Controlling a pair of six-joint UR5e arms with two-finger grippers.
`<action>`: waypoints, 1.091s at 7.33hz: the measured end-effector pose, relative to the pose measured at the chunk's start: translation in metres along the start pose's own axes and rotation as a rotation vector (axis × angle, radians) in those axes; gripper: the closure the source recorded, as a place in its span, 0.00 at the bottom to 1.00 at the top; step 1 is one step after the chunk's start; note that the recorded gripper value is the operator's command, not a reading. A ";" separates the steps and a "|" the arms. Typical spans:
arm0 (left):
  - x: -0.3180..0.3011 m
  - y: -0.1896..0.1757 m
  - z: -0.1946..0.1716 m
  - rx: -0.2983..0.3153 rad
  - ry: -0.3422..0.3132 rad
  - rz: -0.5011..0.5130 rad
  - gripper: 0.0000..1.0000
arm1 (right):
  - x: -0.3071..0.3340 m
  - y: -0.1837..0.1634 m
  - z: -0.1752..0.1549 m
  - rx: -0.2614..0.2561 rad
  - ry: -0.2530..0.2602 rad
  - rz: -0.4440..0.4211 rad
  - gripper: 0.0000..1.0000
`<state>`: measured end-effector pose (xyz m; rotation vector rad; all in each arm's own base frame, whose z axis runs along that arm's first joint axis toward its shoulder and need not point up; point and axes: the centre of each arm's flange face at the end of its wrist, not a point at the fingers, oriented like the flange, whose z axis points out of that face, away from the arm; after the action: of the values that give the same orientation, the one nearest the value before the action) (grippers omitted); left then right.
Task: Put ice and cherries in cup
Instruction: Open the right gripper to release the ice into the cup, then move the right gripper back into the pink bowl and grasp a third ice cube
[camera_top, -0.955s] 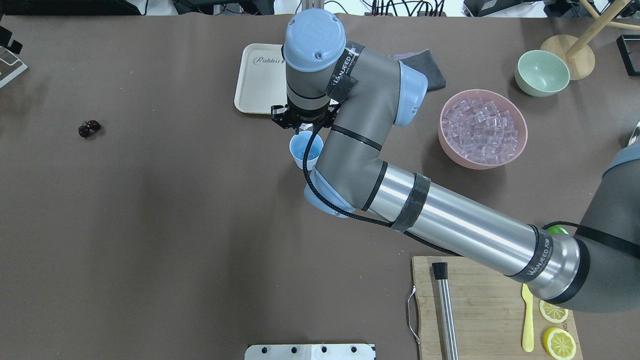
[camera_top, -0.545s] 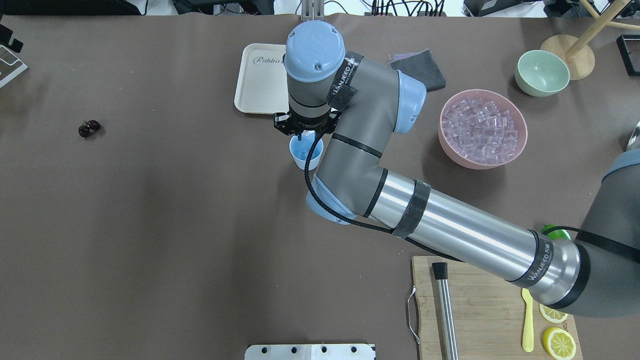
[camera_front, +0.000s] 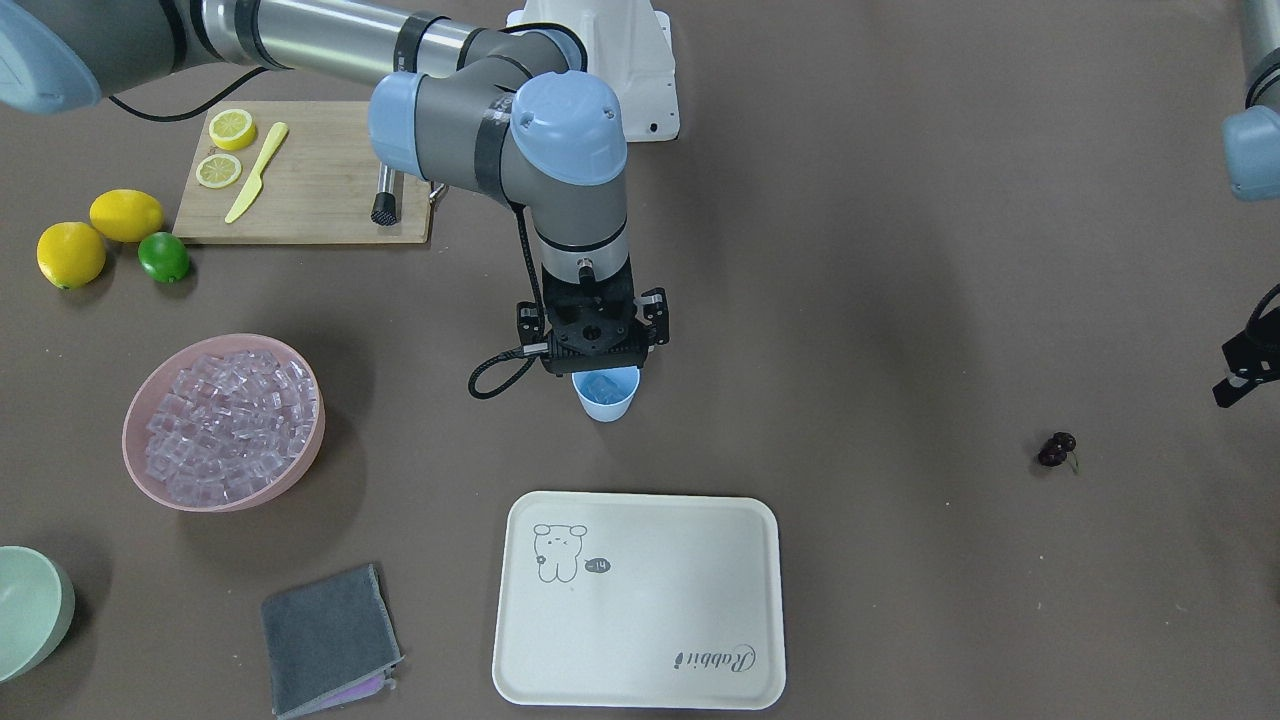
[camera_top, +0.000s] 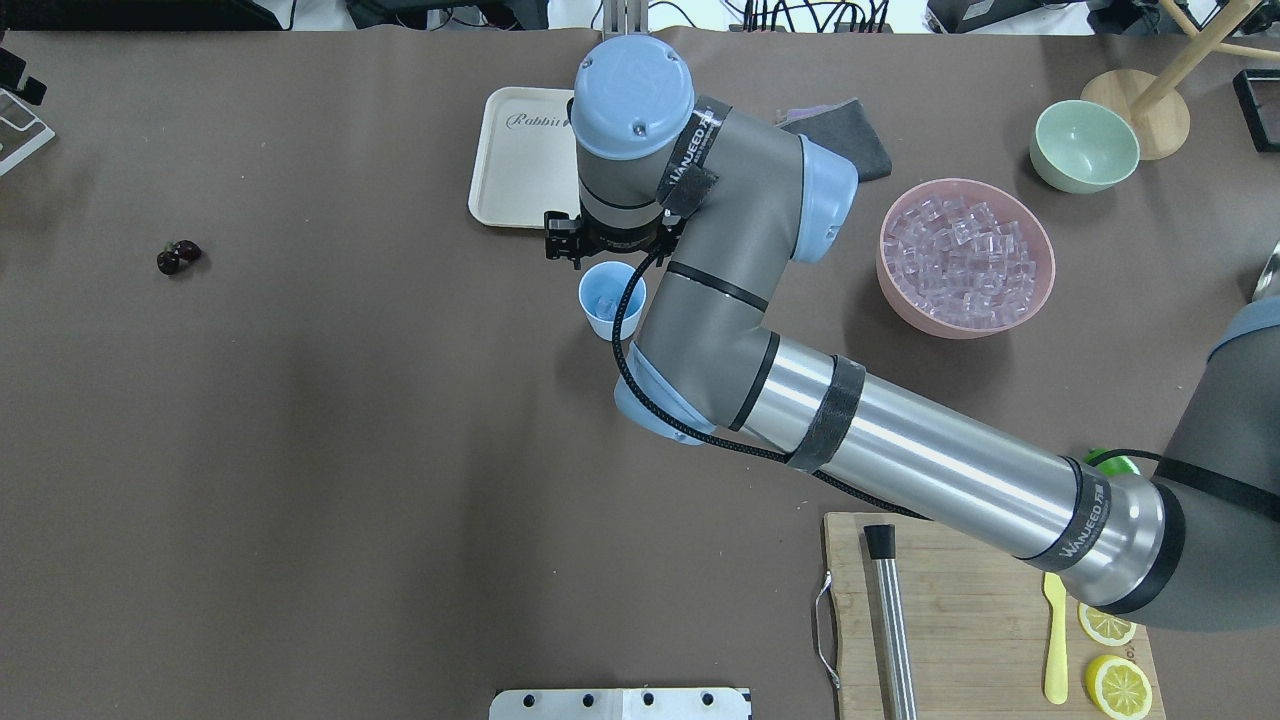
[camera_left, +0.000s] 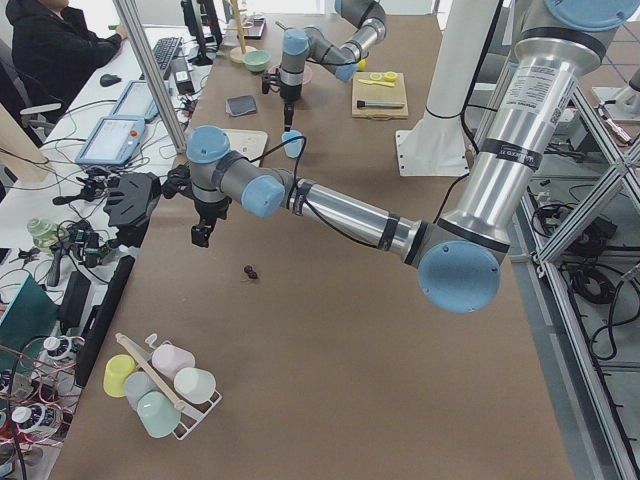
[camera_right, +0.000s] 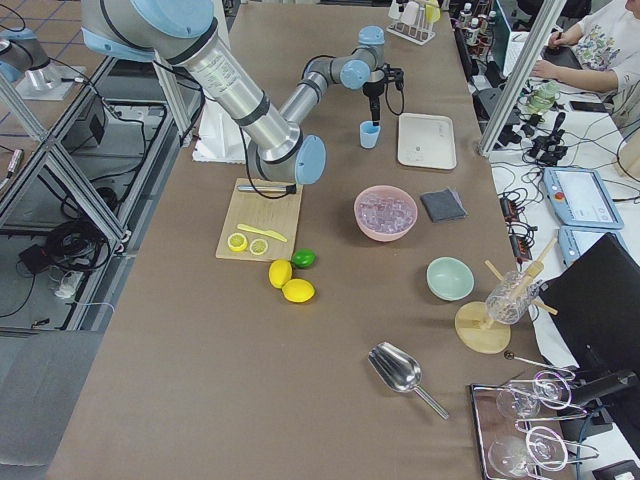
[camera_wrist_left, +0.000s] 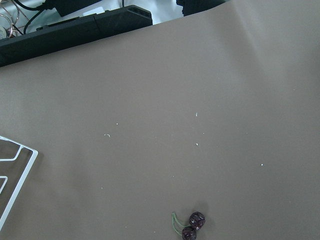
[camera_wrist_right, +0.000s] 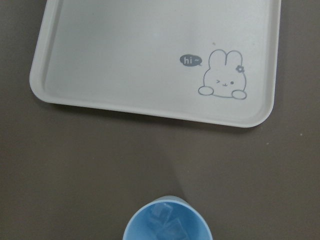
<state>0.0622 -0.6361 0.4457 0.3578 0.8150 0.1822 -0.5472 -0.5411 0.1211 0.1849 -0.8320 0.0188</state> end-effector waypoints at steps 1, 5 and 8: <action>0.000 0.000 0.000 -0.001 0.000 0.000 0.02 | 0.033 -0.017 -0.016 -0.006 -0.017 0.006 0.03; 0.000 0.001 0.001 -0.002 0.001 -0.002 0.02 | 0.245 0.006 -0.007 -0.041 0.058 -0.151 0.03; 0.000 0.001 0.003 -0.004 0.003 -0.001 0.02 | 0.331 0.021 0.000 -0.055 0.143 -0.240 0.05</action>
<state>0.0642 -0.6362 0.4476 0.3531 0.8174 0.1837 -0.3259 -0.5386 0.3679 0.2280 -0.6633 -0.2141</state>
